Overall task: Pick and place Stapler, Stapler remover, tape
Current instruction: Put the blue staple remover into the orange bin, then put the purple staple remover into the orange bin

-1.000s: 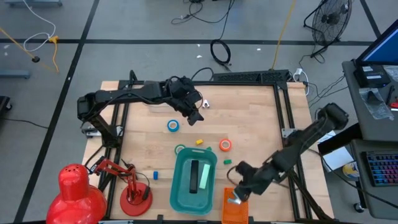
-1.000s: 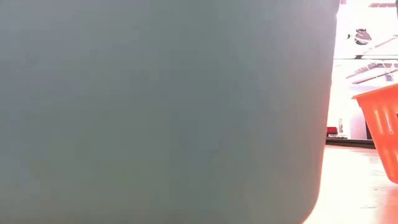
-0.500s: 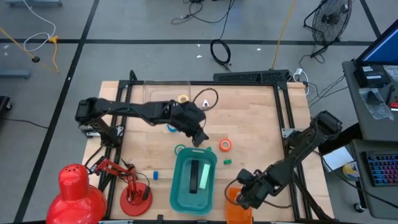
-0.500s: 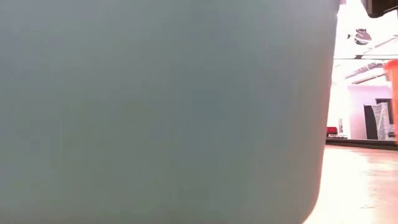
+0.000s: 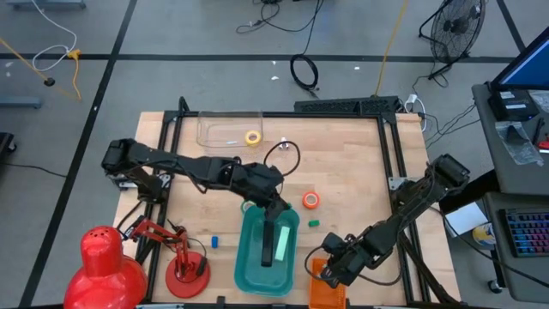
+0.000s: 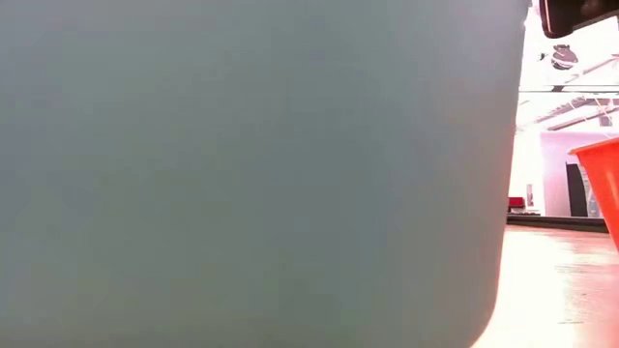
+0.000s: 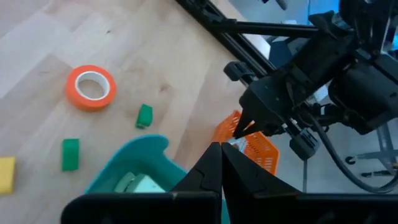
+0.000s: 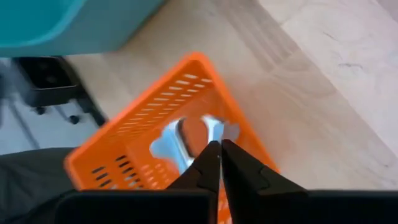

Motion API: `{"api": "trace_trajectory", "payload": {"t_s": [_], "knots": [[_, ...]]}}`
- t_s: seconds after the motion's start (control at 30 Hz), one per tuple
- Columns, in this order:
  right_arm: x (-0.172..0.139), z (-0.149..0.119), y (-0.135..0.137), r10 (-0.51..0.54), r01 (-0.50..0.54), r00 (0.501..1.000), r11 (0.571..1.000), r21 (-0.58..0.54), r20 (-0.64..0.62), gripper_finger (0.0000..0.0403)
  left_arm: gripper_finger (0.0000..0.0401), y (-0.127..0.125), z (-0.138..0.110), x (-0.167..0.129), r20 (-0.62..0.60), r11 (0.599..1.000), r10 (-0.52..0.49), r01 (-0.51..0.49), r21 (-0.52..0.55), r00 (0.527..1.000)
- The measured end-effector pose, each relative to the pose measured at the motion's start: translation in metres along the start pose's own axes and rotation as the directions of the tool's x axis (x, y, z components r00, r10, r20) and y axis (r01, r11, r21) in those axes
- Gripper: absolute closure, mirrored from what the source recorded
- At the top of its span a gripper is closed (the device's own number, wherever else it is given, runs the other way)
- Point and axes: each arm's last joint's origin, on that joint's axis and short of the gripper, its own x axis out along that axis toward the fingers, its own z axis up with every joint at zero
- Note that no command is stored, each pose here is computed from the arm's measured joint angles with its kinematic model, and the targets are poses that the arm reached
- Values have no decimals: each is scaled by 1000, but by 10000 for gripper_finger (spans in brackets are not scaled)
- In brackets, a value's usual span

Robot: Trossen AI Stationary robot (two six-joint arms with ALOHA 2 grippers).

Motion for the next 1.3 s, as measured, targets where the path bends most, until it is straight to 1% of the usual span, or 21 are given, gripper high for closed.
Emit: {"api": "trace_trajectory", "payload": {"t_s": [0.3, 0.4, 0.5, 0.57, 0.67, 0.8, 0.87, 0.97, 1.03, 1.1, 1.17, 1.3], "knots": [[-28, 3, 2, 79, -79, 997, 997, -17, 13, 296, 399, -3, -2, 1, 27, 1000, 18, -18, -6, 999], [-41, 9, 7, 158, -156, 983, 987, -22, 99, 278, 395, -2, -1, 0, 44, 999, 33, -33, -3, 998], [-56, 19, 7, 192, -191, 954, 981, -30, 231, 272, 398, 1, 2, 0, 68, 998, 57, -57, 8, 996], [-64, 26, 6, 192, -192, 928, 981, -33, 319, 272, 399, 6, 7, -1, 86, 997, 75, -76, 14, 994], [-79, 38, 3, 200, -210, 875, 977, -27, 440, 274, 393, 16, 16, -3, 105, 995, 97, -98, 3, 990], [-96, 58, -2, 194, -211, 814, 977, -33, 547, 279, 398, 30, 31, -12, 133, 992, 124, -125, 3, 983], [-104, 68, -7, 182, -198, 793, 980, -37, 582, 281, 399, 37, 41, -20, 153, 993, 113, -117, 16, 982], [-110, 85, -17, 138, -145, 789, 989, -36, 598, 285, 392, 49, 53, -32, 142, 996, 82, -87, 28, 986], [-110, 96, -27, 87, -94, 814, 995, -17, 575, 286, 390, 57, 59, -42, 129, 996, 73, -78, 37, 989], [-109, 109, -39, 22, -42, 848, 999, 26, 530, 286, 393, 61, 65, -51, 138, 997, 50, -58, 59, 989], [-106, 118, -54, -65, 32, 884, 996, 79, 464, 286, 398, 65, 70, -62, 138, 996, 35, -46, 77, 990], [-98, 141, -83, -234, 171, 910, 964, 205, 343, 286, 394, 70, 76, -80, 155, 992, 22, -40, 116, 988]]}}
